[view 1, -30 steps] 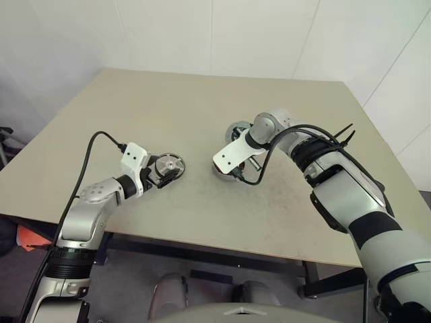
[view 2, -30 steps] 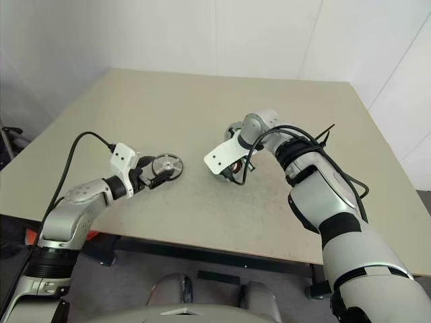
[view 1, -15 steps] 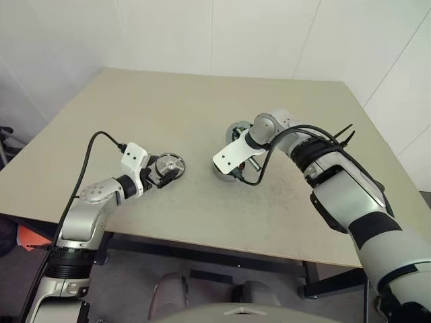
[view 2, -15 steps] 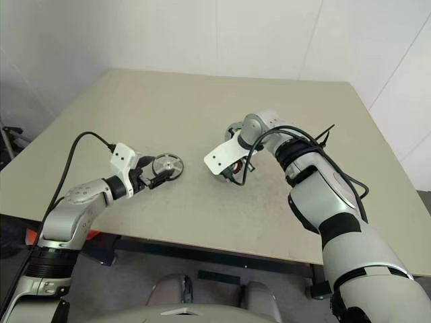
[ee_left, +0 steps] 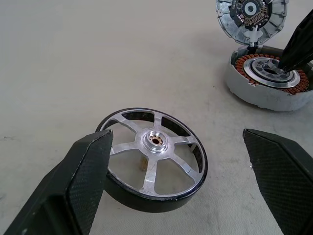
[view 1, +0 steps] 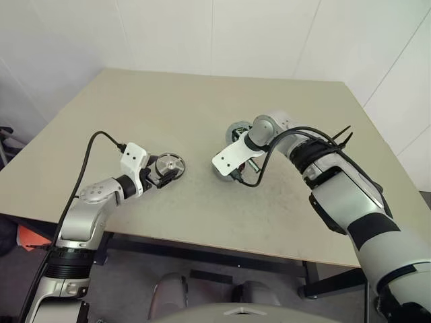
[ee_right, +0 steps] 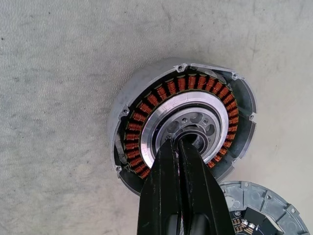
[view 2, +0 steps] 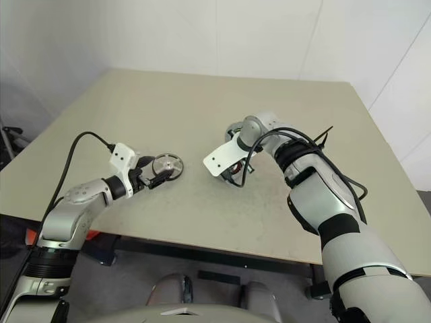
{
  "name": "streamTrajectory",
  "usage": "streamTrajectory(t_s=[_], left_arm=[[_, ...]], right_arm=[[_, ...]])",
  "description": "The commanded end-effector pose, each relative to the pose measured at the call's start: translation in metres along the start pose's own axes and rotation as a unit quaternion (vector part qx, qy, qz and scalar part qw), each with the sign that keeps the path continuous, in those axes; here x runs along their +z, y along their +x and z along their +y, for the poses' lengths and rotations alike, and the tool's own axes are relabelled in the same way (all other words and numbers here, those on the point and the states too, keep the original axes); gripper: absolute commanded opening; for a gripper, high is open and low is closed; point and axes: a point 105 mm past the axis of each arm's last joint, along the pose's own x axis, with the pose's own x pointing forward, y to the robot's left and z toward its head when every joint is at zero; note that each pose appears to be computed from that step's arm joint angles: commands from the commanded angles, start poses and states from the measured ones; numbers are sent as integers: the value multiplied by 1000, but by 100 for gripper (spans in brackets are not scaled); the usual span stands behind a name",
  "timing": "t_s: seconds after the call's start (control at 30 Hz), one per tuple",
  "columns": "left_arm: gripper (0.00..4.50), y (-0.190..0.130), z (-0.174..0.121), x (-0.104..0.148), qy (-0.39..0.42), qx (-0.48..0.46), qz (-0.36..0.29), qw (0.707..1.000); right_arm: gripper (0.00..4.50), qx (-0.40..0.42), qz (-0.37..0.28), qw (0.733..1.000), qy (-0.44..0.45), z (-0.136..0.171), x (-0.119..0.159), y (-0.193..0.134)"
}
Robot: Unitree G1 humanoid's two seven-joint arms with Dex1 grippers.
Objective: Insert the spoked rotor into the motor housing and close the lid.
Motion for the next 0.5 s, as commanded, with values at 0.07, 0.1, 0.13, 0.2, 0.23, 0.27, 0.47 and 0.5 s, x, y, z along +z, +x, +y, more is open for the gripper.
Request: streamTrajectory(t_s=[0.07, 0.1, 0.13, 0.2, 0.23, 0.27, 0.47, 0.5], left_arm=[[450, -5, 5, 13, 18, 9, -20, 1000], [450, -5, 5, 13, 18, 10, -20, 1000], [450, -5, 5, 13, 18, 10, -20, 1000], [450, -5, 5, 13, 18, 11, -20, 1000], [450, -5, 5, 13, 18, 11, -21, 1000], [450, -5, 5, 13, 18, 11, -21, 1000], [450, -5, 5, 13, 18, 11, -21, 1000], [450, -5, 5, 13, 18, 11, -21, 1000]], right_arm=[[2, -17, 1, 1000, -16, -11, 5, -6], [2, -18, 1, 1000, -16, -11, 5, -6], [2, -18, 2, 1000, -15, -11, 5, -6], [2, -18, 3, 1000, -14, -11, 4, -6], [2, -18, 4, 1000, -13, -11, 4, -5], [2, -18, 4, 1000, -13, -10, 3, -5], [2, -17, 6, 1000, -13, -10, 3, -5], [2, -15, 6, 1000, -14, -10, 3, -5]])
